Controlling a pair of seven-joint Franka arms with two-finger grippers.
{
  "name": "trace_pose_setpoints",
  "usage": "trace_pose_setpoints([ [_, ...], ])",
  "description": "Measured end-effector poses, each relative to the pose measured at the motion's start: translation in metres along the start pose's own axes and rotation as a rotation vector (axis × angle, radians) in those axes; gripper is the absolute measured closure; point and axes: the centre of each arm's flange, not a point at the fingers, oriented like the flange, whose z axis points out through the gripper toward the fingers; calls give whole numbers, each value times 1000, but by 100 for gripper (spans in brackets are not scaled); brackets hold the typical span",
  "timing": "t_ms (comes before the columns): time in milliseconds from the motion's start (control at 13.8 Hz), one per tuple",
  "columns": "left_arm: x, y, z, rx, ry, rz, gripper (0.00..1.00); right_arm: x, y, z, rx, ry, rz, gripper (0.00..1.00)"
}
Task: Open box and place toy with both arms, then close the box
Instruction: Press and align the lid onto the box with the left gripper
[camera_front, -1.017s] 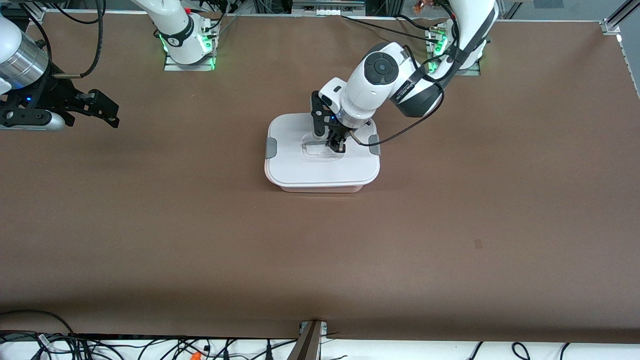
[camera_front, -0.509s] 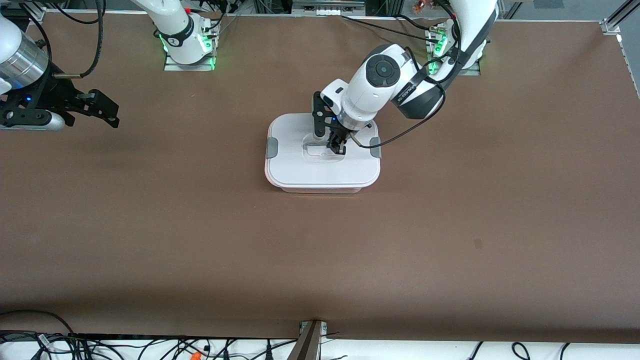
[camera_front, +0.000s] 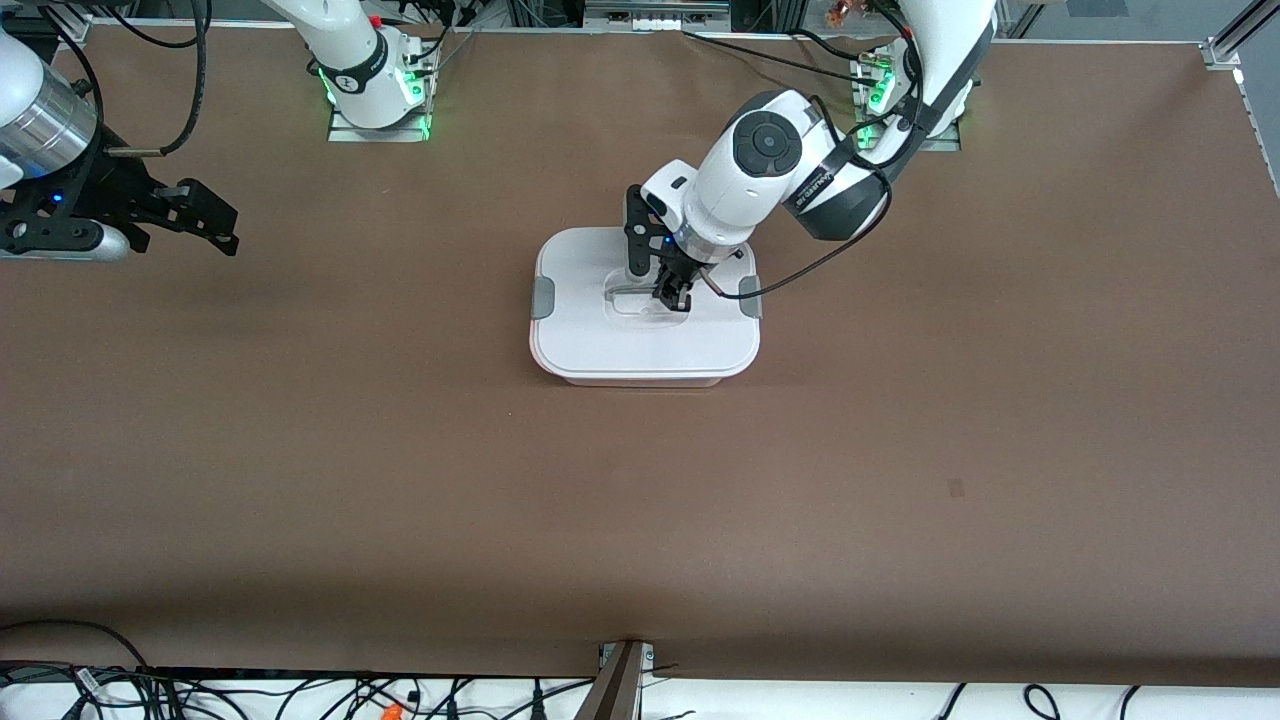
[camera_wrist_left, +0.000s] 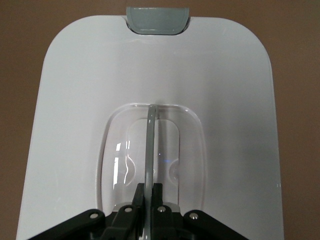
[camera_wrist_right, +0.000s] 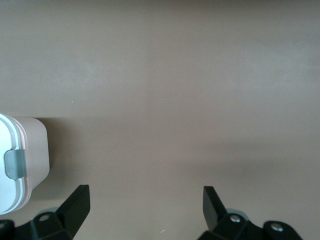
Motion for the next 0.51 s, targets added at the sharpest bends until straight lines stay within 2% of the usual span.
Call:
trace_pose_setpoints([
  [509, 1, -3, 10, -16, 4, -33, 93, 0, 0, 0, 0, 0, 0, 0],
])
